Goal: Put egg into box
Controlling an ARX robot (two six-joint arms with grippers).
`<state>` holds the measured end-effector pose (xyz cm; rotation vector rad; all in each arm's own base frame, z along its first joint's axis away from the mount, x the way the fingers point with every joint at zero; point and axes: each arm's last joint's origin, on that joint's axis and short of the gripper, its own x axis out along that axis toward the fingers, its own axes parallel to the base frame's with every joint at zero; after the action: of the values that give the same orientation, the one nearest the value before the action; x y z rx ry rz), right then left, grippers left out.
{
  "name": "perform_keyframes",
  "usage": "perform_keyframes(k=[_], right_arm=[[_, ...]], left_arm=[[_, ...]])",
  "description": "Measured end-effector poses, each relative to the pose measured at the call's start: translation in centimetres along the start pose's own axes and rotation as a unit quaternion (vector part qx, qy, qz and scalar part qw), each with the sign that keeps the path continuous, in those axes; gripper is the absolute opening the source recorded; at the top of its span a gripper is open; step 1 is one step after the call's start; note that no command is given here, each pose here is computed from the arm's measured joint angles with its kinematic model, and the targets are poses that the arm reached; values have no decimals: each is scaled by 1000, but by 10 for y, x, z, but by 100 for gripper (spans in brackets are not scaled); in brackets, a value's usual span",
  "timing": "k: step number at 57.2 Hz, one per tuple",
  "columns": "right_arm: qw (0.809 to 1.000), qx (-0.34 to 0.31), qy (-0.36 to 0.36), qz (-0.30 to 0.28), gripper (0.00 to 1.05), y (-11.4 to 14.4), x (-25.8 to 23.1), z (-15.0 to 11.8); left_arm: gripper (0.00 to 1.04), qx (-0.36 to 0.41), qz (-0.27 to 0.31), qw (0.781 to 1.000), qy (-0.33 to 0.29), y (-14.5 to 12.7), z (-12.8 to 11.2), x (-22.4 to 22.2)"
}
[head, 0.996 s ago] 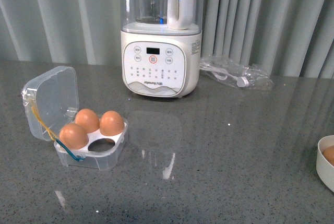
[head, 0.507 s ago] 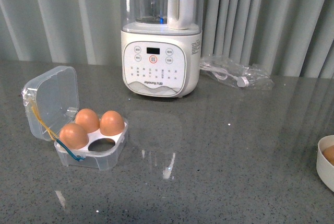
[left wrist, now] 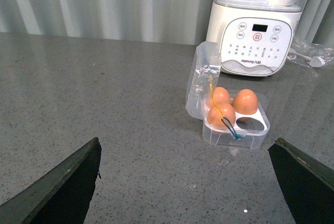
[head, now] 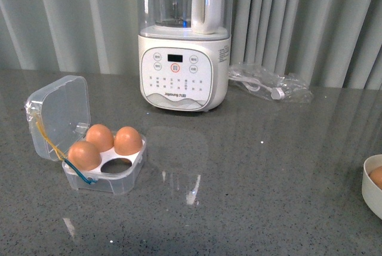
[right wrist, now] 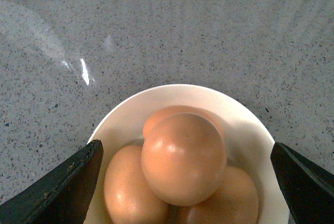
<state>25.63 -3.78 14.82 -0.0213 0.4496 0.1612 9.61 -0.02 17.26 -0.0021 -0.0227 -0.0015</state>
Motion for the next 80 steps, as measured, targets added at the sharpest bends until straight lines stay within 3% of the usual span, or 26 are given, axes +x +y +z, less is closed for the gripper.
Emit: perform_keyframes(k=[32,53,66,80], right_arm=[[1000,5,-7,-1,97,-8,12,-13],[999,-8,-40,8,45,-2,17,-9],[998,-16,-59,10,43,3,8,-5],[988,-43,-143,40,43,26,-16,34]], left_arm=[[98,0,0,1000,0,0,0,0],[98,0,0,1000,0,0,0,0],[98,0,0,1000,0,0,0,0],[98,0,0,1000,0,0,0,0]])
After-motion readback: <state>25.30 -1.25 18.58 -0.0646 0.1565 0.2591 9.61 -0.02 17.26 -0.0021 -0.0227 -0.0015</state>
